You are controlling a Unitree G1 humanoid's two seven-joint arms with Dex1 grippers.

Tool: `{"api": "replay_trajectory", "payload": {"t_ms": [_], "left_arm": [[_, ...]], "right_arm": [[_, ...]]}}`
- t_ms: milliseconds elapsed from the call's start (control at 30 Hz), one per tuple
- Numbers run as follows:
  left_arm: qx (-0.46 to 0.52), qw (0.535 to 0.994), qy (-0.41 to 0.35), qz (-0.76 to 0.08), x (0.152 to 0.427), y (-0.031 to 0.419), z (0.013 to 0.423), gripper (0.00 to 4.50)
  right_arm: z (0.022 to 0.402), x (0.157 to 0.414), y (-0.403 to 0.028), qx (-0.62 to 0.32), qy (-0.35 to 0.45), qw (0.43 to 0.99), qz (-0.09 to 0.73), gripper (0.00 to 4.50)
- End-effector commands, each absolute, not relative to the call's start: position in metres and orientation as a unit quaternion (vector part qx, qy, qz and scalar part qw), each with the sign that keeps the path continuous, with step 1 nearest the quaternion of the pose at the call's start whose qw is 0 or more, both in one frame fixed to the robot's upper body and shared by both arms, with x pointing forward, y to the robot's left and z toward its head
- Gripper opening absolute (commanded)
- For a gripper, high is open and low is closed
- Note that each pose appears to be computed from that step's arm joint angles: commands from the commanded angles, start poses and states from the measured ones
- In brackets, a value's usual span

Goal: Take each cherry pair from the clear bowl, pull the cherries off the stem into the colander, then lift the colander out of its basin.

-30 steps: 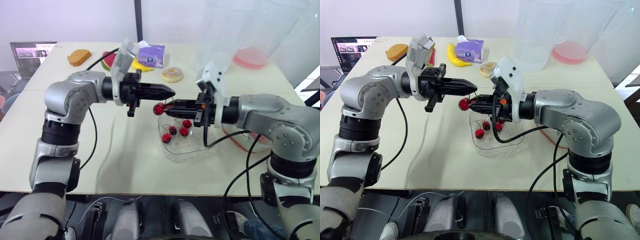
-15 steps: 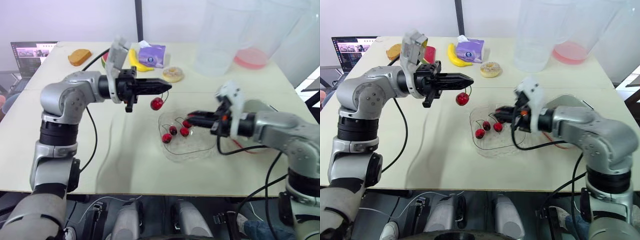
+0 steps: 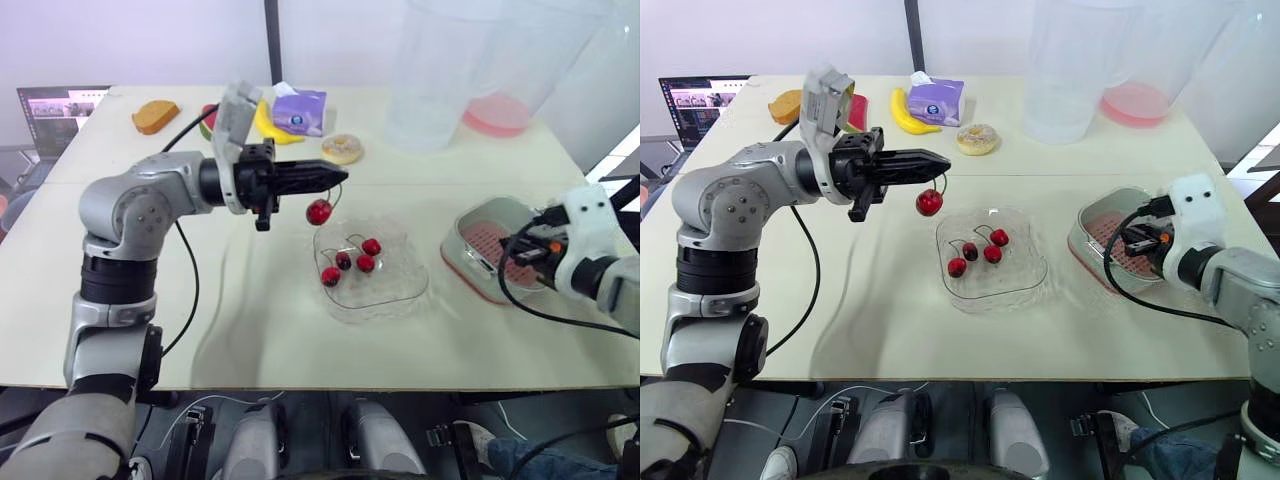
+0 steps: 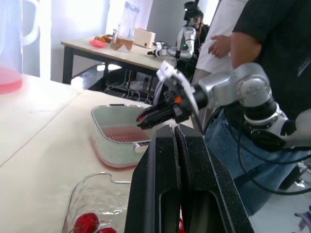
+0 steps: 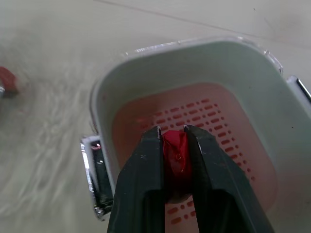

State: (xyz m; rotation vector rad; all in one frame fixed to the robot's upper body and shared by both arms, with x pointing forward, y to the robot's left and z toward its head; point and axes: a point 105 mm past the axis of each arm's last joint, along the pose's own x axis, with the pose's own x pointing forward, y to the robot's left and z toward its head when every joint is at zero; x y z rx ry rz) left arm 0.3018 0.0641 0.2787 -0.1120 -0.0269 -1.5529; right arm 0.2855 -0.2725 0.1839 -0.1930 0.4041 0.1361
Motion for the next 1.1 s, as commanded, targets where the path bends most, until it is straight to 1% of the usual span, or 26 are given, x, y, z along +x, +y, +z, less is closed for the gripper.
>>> {"api": "replay_trajectory", "payload": {"t_ms": [33,167,200,267,367,400,467,567,633,700,867,1100], "left_arm": [[-0.040,0.709,-0.038,-0.703,0.297,0.066,0.292,0.00],[-0.039,0.710,-0.038,-0.702,0.297,0.066,0.292,0.00],[-0.039,0.710,-0.038,-0.702,0.297,0.066,0.292,0.00],[-0.037,0.711,-0.039,-0.701,0.298,0.066,0.292,0.00],[-0.035,0.710,-0.041,-0.702,0.298,0.066,0.294,0.00],[-0.034,0.710,-0.042,-0.703,0.298,0.066,0.295,0.00],[-0.032,0.707,-0.045,-0.705,0.297,0.065,0.296,0.00],[-0.032,0.704,-0.046,-0.708,0.297,0.064,0.297,0.00],[-0.030,0.701,-0.046,-0.711,0.295,0.062,0.297,0.00],[-0.030,0.700,-0.045,-0.712,0.295,0.061,0.297,0.00],[-0.029,0.698,-0.044,-0.714,0.294,0.061,0.296,0.00],[-0.032,0.696,-0.044,-0.716,0.292,0.059,0.295,0.00]], "right_arm": [[0.204,0.288,-0.272,-0.099,0.152,0.981,0.066,2.12],[0.227,0.285,-0.259,-0.087,0.112,0.984,0.106,4.15],[0.231,0.283,-0.257,-0.088,0.107,0.984,0.115,4.45],[0.244,0.280,-0.241,-0.082,0.085,0.979,0.165,4.45],[0.261,0.272,-0.200,-0.055,0.055,0.956,0.283,4.45],[0.261,0.268,-0.183,-0.036,0.056,0.941,0.332,4.45],[0.255,0.264,-0.156,-0.017,0.066,0.917,0.394,4.45],[0.246,0.268,-0.128,-0.004,0.080,0.897,0.435,4.45],[0.238,0.269,-0.093,0.003,0.088,0.871,0.483,4.45],[0.236,0.272,-0.077,0.010,0.088,0.863,0.497,4.45],[0.240,0.273,-0.052,0.015,0.082,0.844,0.530,4.45],[0.255,0.281,-0.041,0.027,0.059,0.841,0.538,4.45]]}}
